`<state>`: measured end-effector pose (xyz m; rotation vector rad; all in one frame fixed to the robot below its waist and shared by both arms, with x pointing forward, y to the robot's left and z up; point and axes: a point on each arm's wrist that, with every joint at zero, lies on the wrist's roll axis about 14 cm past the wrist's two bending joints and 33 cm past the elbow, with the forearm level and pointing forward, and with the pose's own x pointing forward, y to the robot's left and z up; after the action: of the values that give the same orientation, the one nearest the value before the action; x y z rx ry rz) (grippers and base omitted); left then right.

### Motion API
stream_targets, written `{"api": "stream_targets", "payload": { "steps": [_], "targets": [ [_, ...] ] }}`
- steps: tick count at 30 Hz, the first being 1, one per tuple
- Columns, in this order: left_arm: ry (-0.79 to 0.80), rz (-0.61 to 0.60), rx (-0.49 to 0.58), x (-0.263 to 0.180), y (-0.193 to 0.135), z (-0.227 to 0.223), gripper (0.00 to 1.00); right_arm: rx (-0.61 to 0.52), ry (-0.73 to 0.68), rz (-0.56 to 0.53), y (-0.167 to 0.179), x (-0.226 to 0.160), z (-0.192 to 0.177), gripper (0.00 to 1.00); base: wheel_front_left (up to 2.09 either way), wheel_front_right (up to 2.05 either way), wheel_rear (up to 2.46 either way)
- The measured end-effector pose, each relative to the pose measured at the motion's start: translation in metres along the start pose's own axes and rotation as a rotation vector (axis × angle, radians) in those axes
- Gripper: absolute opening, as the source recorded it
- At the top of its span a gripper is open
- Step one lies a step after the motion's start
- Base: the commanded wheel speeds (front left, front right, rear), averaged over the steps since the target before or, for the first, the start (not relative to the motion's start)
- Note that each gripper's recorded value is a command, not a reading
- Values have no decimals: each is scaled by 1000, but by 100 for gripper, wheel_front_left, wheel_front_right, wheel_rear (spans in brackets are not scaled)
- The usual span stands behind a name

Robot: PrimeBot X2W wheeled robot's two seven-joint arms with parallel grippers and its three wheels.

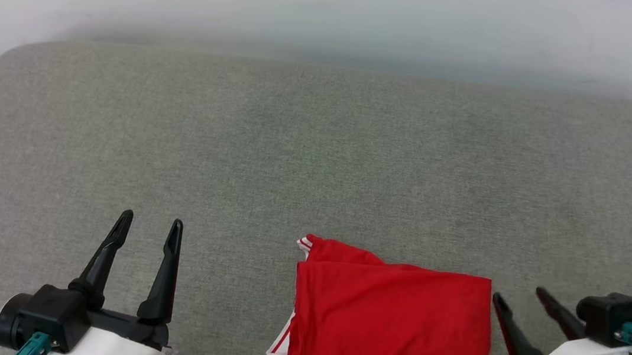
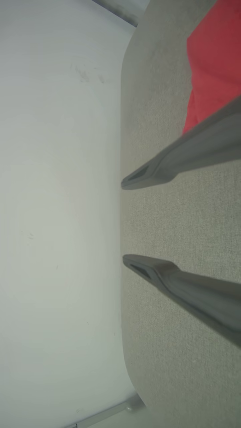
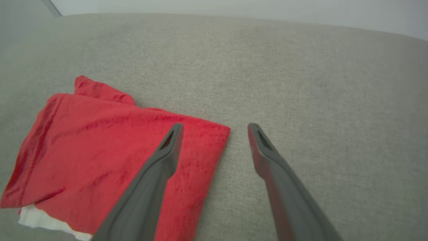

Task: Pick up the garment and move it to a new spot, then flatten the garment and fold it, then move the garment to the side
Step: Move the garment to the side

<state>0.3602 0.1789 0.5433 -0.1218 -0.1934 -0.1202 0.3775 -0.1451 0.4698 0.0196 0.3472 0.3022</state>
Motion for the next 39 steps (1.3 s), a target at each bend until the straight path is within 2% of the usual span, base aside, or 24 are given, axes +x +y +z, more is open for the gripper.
{"api": "stream_targets", "payload": {
  "steps": [7,8,13,21,22,23,24,30,33,39],
  "targets": [
    [21,11,1,3,4,-7,100,59,320,33,7,2,-48,100,0,0,0],
    [33,20,3,3,6,-11,100,85,464,32,12,4,-75,100,0,0,0],
    [47,38,10,3,13,-15,100,121,551,57,27,14,-92,100,0,0,0],
    [63,62,19,1,21,-19,100,82,607,92,40,29,-109,100,0,0,0],
    [67,63,19,0,21,-20,100,75,610,97,41,30,-111,74,0,0,0],
    [70,63,19,0,21,-21,100,61,611,100,41,31,-111,44,0,0,0],
    [72,62,19,-1,21,-21,100,48,604,103,42,33,-111,0,0,0,0],
    [85,20,14,1,9,-26,100,-56,537,104,38,38,-100,0,0,0,0],
    [84,-17,1,5,-2,-27,100,-179,503,87,25,38,-88,0,0,0,0],
    [90,-138,-40,18,-41,-35,100,-444,459,6,-23,26,-55,0,0,0,0]
  ]
}}
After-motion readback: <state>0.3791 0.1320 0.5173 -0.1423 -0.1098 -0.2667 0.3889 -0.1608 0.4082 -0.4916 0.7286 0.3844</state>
